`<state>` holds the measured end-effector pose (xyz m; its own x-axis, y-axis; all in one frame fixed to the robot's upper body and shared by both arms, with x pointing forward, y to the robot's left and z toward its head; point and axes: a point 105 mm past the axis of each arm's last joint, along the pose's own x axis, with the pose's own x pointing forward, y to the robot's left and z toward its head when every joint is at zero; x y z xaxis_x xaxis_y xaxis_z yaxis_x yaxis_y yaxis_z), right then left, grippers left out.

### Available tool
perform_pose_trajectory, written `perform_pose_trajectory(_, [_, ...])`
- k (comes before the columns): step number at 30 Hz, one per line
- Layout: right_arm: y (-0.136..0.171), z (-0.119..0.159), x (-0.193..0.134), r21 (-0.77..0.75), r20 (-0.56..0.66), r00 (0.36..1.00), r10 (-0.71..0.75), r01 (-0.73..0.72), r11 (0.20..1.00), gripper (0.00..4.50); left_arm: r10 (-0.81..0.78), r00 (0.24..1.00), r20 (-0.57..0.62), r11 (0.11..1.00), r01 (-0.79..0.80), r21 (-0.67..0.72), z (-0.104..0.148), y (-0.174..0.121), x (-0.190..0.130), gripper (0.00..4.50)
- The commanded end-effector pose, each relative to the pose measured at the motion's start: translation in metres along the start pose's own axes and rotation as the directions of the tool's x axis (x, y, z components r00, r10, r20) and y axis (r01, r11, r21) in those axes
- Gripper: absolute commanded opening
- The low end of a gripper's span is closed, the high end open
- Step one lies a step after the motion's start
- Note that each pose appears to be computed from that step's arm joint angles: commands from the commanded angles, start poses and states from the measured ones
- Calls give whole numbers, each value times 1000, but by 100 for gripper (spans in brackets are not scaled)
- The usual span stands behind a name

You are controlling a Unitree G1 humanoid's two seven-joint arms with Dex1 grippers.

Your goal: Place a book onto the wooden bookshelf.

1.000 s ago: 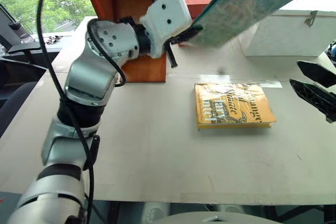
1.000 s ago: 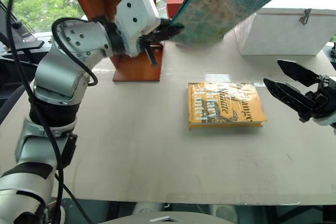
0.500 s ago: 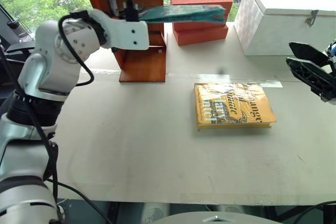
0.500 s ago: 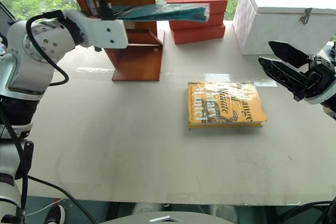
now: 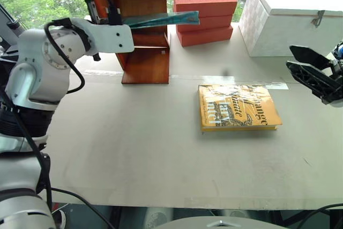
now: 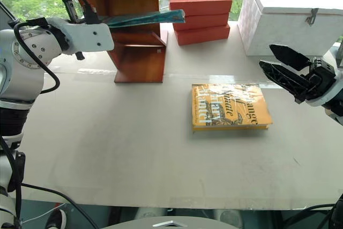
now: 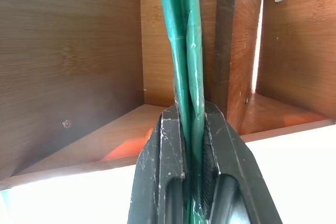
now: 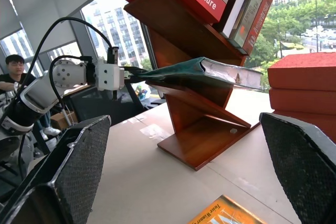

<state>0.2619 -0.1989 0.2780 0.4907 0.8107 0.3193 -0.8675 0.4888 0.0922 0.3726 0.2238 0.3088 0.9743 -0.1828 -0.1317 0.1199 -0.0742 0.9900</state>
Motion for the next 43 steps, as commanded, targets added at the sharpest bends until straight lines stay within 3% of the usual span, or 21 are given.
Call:
perform_pose_trajectory(1, [4, 9, -3, -39, 24, 1000, 2, -1, 999, 450, 48, 997, -59, 999, -47, 7, -12, 17, -14, 4])
perform_pose_trajectory(2, [4, 9, -2, -39, 24, 1000, 2, -1, 999, 450, 45, 997, -65, 999, -45, 2, -14, 17, -14, 4])
perform_pose_trajectory(5, [4, 8, -2, -40, 23, 1000, 2, -1, 999, 450, 46, 995, -90, 999, -46, -2, -19, 17, -16, 118])
perform_pose_trajectory(12, [1, 10, -2, -55, 26, 1000, -5, 6, 998, 450, 79, 987, -140, 996, -83, -26, -28, 22, -26, 448])
perform_pose_trajectory(15, [1, 12, -2, -60, 29, 1000, -8, 9, 998, 450, 140, 980, -143, 989, -146, -32, -29, 29, -35, 448])
perform_pose_trajectory(19, [-1, 8, -6, -66, 9, 1000, -25, 26, 998, 450, 248, 969, -15, 969, -248, -8, -7, 32, -45, 448])
perform_pose_trajectory(21, [-3, 2, -11, -74, -19, 999, -46, 44, 996, 450, 303, 950, 76, 950, -295, -104, 7, 23, -49, 448])
perform_pose_trajectory(23, [-5, -12, -20, -83, -74, 994, -82, 76, 994, 450, 294, 936, 194, 940, -247, -235, 27, -5, -51, 448])
perform_pose_trajectory(26, [-6, -40, -37, -97, -149, 980, -133, 119, 988, 450, 300, 910, 285, 838, -109, -535, 44, -50, -53, 448])
perform_pose_trajectory(29, [-6, -66, -54, -71, -167, 968, -187, 178, 982, 450, 206, 904, 376, 577, 198, -792, 68, -112, -54, 448])
perform_pose_trajectory(31, [-6, -89, -70, -76, -175, 948, -265, 255, 964, 450, 115, 880, 461, 393, 386, -835, 88, -155, -65, 448])
perform_pose_trajectory(34, [6, -133, -96, -124, -301, 902, -310, 285, 951, 450, 37, 841, 540, 196, 524, -829, 103, -200, -87, 448])
perform_pose_trajectory(39, [19, -181, -124, -227, -427, 832, -353, 280, 933, 450, -119, 867, 484, 94, 495, -864, 102, -255, -105, 448])
perform_pose_trajectory(43, [21, -193, -126, -265, -445, 816, -369, 273, 925, 450, -125, 863, 490, 96, 502, -860, 105, -262, -113, 448])
